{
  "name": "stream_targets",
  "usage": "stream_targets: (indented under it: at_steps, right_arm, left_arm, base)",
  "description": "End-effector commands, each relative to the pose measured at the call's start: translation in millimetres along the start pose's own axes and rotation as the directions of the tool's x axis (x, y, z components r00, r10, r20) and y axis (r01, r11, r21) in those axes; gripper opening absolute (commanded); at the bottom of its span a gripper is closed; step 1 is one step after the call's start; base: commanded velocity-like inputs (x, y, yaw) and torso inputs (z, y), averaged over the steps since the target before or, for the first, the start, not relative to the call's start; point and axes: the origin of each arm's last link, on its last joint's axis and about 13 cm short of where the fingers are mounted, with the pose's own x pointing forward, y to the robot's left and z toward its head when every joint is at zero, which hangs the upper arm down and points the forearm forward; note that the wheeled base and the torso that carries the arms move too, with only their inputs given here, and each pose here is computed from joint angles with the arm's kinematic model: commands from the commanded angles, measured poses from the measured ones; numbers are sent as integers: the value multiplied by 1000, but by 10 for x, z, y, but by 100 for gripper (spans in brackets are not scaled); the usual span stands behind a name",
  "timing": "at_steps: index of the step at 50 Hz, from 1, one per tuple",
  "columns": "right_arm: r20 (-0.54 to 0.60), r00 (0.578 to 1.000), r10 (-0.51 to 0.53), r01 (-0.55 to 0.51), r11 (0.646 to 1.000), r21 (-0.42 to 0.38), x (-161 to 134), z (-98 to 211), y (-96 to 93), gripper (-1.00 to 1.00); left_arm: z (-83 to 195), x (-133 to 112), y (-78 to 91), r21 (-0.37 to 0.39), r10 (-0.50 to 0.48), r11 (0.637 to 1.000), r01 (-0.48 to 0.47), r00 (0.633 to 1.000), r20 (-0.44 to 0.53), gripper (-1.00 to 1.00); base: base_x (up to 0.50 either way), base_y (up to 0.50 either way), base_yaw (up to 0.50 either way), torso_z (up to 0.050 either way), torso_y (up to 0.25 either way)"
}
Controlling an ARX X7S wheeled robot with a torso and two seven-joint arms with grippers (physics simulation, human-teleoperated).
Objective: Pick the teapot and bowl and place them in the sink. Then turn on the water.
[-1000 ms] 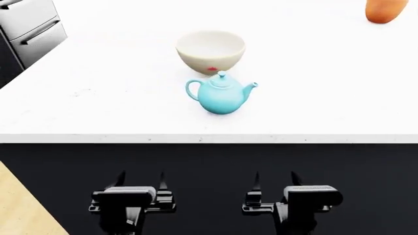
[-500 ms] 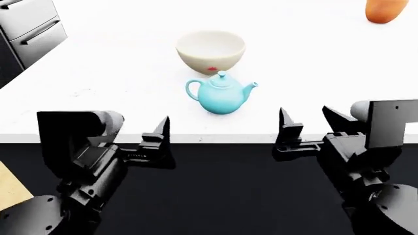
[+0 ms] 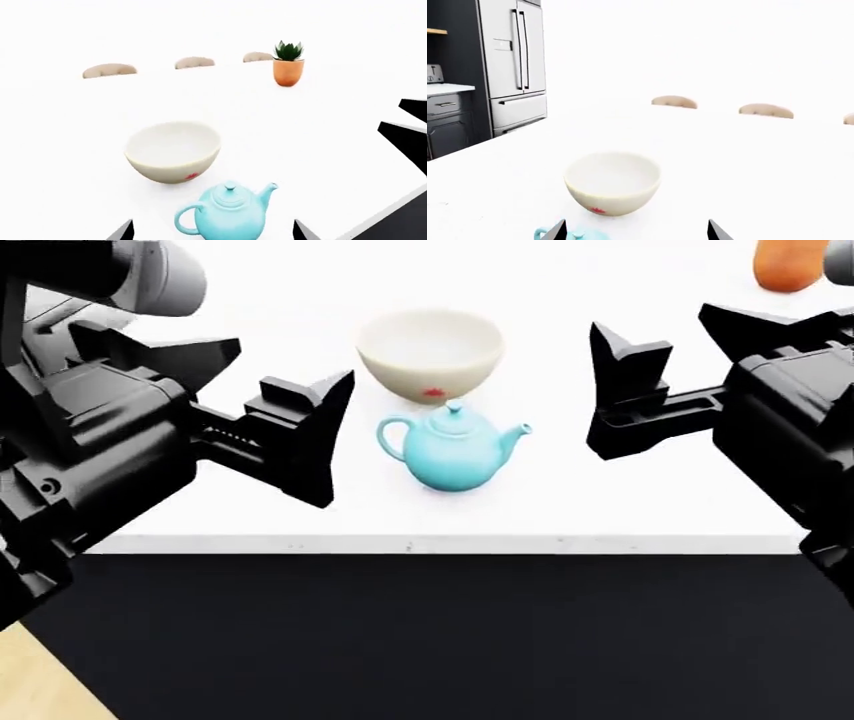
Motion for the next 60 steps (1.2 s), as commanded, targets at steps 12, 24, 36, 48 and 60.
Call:
stream_targets:
  at_steps: [12,24,36,48,60]
  right_arm:
    - [28,999,23,-22,999,-28,-26,252,-74,100]
    - [38,999,35,-34,999,-25,-32,297,-71,100]
    - [43,998,49,-48,998,-29,-34,320,-46,100]
    - [45,998,54,-53,998,-32,-37,313,-26,100]
    - [55,996,67,-65,998,-27,-86,393,-94,100]
  left_arm:
    - [327,-50,83,109,2,994,3,999,-47,100]
    - [368,-67,62,134,-12,991,20,998,-62,100]
    - [392,-90,48,147,-17,989,26,998,-68,100]
    - [410,-110,30,162,-29,986,42,996,-84,100]
    - [450,-126,40,195,-66,976,91,989,-131,100]
  base:
    - [231,0,0,0,0]
    - [280,0,0,0,0]
    - [322,0,0,0,0]
    - [325,0,0,0,0]
    - [190,0,0,0,1]
